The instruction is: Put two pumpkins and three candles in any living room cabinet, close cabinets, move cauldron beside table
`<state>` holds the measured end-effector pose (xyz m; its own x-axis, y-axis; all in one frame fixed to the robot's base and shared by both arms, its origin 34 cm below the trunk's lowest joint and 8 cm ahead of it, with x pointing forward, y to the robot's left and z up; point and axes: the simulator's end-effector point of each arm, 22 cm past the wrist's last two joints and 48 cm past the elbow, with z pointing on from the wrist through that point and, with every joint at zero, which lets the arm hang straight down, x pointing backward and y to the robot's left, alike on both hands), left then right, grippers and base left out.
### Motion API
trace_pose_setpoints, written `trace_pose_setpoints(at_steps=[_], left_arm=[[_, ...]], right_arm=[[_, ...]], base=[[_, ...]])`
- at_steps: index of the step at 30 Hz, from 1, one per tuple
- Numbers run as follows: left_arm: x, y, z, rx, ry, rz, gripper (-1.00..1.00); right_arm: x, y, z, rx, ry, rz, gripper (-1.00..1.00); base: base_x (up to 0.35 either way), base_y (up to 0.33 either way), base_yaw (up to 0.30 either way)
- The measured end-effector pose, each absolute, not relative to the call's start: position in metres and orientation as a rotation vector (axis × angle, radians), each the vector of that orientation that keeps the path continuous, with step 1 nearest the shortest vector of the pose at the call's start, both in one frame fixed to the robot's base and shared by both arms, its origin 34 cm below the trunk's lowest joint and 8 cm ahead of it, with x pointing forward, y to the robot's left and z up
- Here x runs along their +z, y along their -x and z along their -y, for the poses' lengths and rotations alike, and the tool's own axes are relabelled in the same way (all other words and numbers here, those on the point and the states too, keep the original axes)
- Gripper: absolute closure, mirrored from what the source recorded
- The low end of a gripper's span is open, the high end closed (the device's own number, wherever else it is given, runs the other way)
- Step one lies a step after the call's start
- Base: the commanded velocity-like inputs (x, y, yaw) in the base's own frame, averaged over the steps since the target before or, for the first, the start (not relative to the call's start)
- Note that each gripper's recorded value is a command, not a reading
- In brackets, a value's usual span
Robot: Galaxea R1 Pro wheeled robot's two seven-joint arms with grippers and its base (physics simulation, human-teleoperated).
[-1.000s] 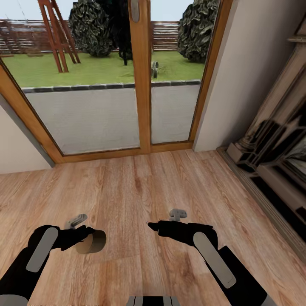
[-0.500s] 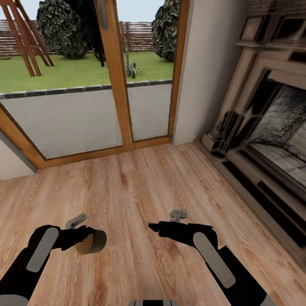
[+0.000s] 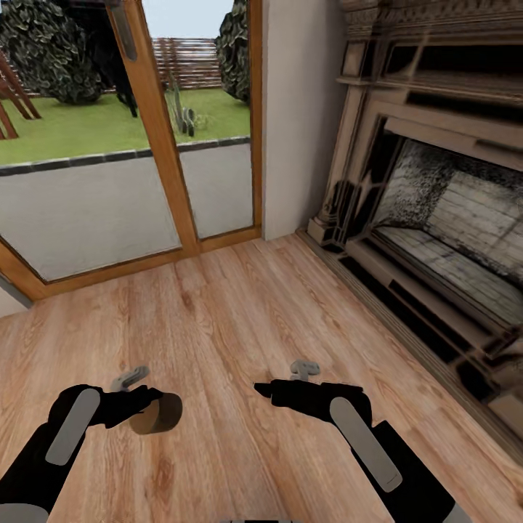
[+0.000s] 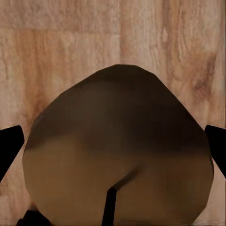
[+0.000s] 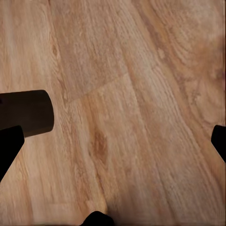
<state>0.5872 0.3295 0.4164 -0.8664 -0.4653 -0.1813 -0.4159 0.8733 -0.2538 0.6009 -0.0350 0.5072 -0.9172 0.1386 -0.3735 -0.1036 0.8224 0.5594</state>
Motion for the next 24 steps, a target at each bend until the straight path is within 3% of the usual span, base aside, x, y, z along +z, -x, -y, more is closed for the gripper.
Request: trace_pose_setpoints(at_steps=[24], left_arm=[[0.457, -0.595, -0.327, -0.305, 0.668, -2.811, 1.0]], right_arm=[[0.545, -0.608, 0.036, 0.827, -0.031, -2.613, -1.0]], base=[[-0.336, 0.0, -0.281]])
